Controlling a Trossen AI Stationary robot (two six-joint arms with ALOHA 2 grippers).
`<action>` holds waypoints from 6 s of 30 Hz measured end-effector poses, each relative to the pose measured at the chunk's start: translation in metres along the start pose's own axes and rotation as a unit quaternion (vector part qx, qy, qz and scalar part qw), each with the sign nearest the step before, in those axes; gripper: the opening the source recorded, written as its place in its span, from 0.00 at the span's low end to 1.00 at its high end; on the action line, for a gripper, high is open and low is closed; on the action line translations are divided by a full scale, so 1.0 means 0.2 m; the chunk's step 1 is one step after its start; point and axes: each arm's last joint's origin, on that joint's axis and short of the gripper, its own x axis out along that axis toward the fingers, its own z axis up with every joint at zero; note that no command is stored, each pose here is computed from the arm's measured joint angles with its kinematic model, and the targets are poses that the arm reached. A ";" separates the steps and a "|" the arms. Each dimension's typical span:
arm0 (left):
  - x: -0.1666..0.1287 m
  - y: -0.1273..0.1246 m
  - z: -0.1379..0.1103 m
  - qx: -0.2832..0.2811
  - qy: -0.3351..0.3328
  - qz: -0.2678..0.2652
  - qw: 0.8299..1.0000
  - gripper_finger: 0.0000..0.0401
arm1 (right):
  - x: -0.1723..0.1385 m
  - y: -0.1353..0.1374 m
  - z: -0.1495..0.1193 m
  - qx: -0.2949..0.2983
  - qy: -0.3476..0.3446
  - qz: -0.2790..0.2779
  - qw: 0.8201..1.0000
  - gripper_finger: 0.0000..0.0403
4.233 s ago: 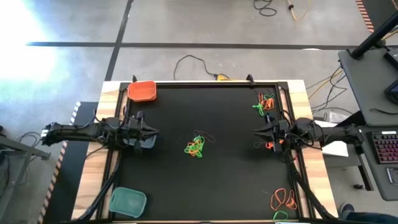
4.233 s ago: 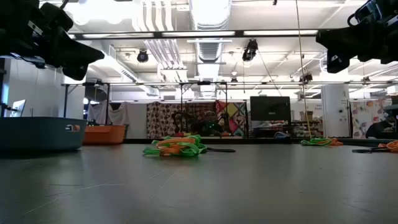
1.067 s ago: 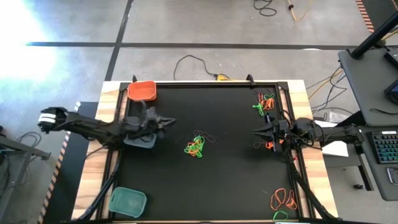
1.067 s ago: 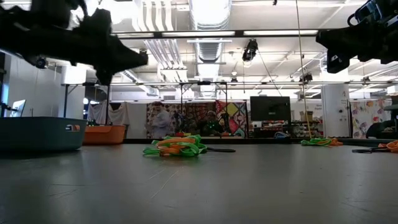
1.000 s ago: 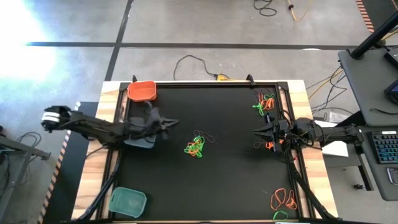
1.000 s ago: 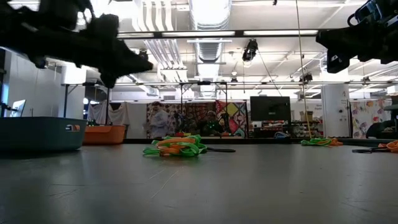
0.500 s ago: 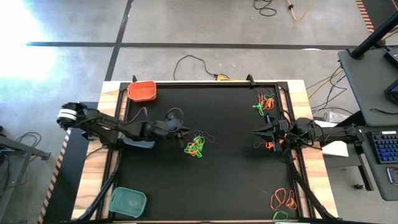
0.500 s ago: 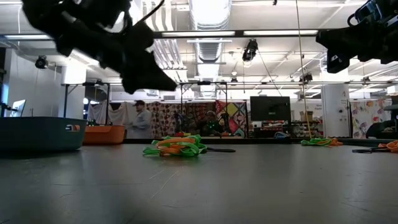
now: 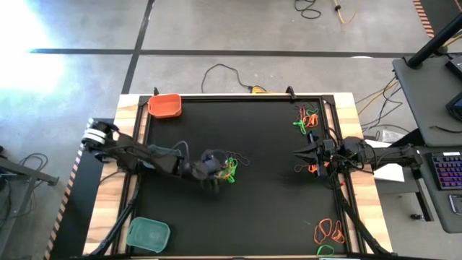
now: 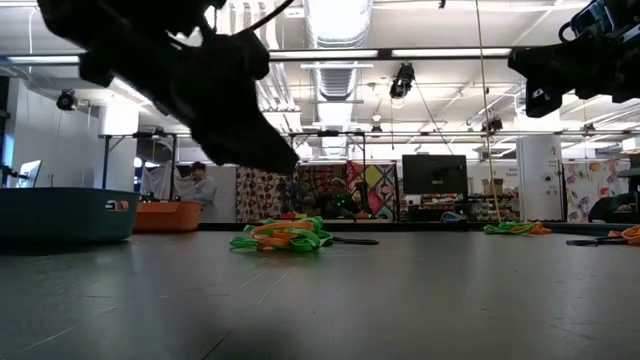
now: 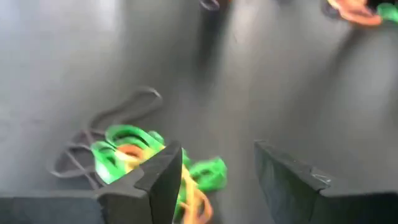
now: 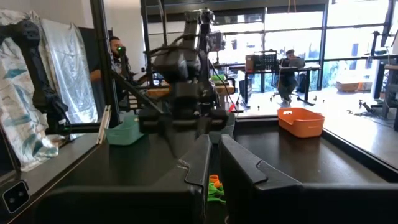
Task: Sort rubber bands into baskets
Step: Put the green rubber band into the blue bin
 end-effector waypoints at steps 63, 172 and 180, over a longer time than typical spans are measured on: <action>-0.21 0.00 0.45 0.186 0.218 0.104 0.952 0.00 | 0.00 0.00 0.00 0.000 0.000 0.000 1.000 0.07; -0.53 0.35 0.32 -0.021 0.134 0.044 0.990 0.43 | 0.92 0.33 -0.03 0.028 0.255 0.133 0.957 0.35; -0.28 0.34 0.10 -0.027 0.213 0.013 0.976 0.43 | 0.92 0.42 -0.08 0.020 0.263 0.134 0.955 0.33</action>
